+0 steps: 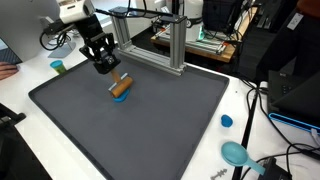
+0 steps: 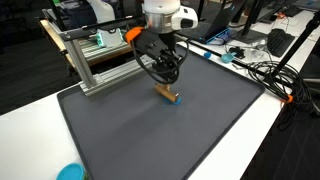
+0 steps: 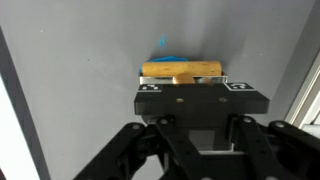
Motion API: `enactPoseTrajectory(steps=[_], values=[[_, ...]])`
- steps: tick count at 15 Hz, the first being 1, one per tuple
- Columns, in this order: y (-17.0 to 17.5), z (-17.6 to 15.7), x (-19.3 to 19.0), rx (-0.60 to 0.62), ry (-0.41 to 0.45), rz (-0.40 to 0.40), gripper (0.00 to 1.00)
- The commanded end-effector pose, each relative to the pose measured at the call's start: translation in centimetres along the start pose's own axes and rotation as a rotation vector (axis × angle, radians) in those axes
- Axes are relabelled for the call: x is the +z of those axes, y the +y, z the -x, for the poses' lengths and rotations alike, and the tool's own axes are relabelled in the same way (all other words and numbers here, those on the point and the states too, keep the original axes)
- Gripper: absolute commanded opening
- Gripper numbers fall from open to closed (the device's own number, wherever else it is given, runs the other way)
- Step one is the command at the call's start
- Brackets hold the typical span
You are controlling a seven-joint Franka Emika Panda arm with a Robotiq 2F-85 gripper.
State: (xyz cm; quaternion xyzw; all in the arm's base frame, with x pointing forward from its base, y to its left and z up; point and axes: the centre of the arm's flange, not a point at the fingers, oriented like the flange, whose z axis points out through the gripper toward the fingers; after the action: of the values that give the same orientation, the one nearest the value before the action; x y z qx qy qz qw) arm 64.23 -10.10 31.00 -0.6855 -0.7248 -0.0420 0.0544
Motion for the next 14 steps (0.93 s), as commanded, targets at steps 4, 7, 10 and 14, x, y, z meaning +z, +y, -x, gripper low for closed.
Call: enactPoseTrajectory(steps=[4, 7, 10, 14], values=[[-0.5, -1.7, -1.9, -0.032, -0.005, 0.013, 0.22], [-0.4, -2.7, -3.7, -0.055, -0.035, 0.072, 0.22], [0.3, -2.6, -4.1, -0.051, -0.042, 0.072, 0.22], [0.7, -1.3, -3.2, -0.028, -0.056, 0.070, 0.22]])
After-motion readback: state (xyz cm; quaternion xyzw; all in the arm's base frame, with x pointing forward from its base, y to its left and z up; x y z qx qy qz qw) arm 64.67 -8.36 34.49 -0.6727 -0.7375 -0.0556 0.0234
